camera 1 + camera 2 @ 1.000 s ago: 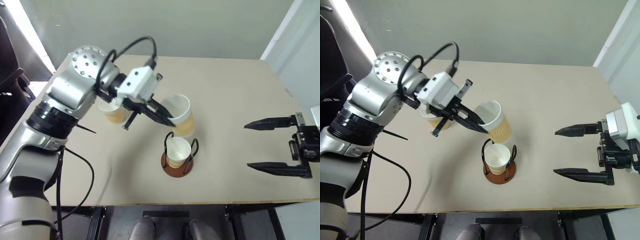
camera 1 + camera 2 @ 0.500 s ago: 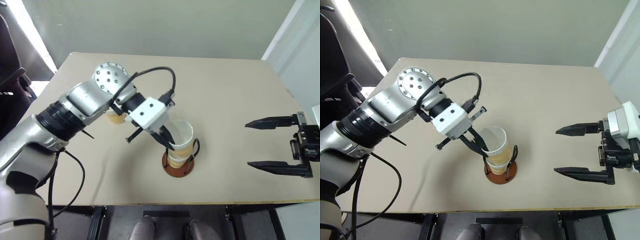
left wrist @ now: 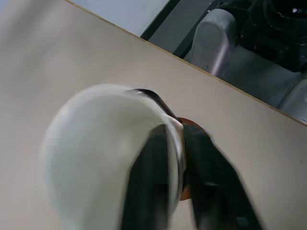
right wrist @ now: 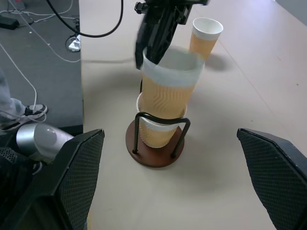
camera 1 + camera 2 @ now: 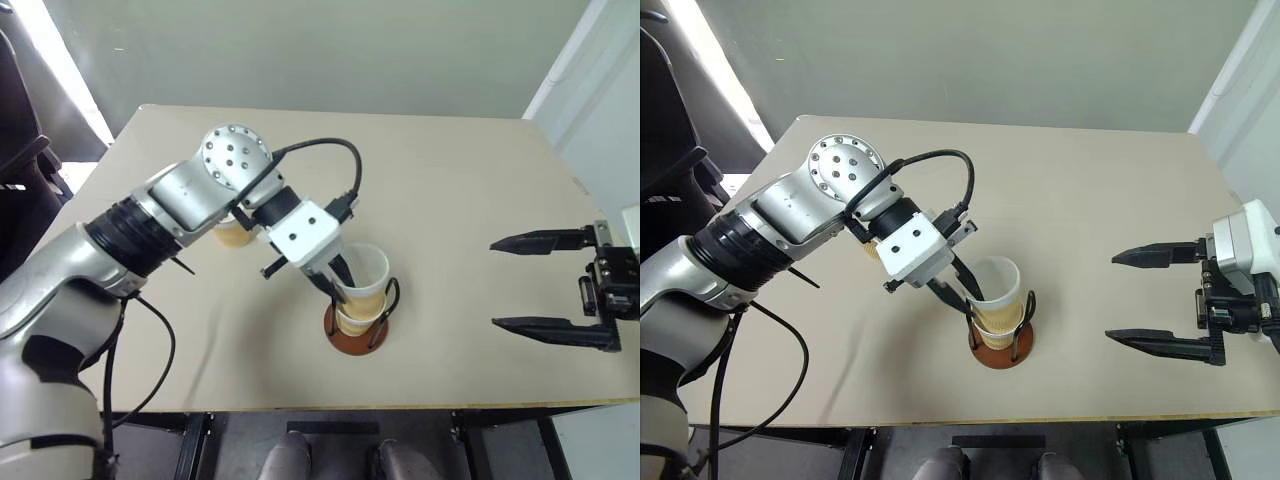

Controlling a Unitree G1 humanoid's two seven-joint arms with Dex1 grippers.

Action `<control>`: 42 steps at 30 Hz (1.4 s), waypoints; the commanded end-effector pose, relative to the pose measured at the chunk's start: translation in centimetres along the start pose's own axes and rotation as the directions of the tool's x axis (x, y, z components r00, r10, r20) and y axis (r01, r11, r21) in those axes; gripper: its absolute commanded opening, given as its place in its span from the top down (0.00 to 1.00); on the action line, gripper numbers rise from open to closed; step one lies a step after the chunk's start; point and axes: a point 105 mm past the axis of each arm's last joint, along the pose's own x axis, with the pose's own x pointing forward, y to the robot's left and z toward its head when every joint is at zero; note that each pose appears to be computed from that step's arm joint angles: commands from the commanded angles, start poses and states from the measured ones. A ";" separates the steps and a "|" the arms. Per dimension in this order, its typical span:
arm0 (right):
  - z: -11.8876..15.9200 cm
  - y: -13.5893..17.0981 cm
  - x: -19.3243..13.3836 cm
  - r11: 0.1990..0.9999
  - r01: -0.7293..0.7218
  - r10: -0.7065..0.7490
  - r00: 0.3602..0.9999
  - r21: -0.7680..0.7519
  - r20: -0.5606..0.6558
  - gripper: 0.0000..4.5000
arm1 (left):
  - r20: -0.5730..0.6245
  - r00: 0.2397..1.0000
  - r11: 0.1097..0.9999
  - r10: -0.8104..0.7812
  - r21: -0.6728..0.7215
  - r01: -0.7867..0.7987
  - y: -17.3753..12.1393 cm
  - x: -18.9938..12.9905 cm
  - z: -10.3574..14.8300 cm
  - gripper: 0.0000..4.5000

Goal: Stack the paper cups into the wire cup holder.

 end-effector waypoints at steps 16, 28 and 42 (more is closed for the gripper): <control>0.7 -1.3 0.3 0.998 -0.007 0.010 0.999 -0.068 0.037 0.00 | -0.357 0.799 0.807 0.483 -0.172 -0.565 0.9 -11.6 -6.8 0.23; 0.1 -2.5 1.5 0.994 -0.060 0.064 0.997 -0.088 0.042 0.00 | -0.614 0.579 0.392 0.536 -0.427 -0.815 -7.7 -17.8 -13.6 0.23; 0.1 -2.0 1.1 0.996 -0.038 0.040 0.999 -0.078 0.017 0.00 | -0.610 0.657 0.355 0.443 -0.554 -0.753 -10.0 -14.2 -16.6 0.23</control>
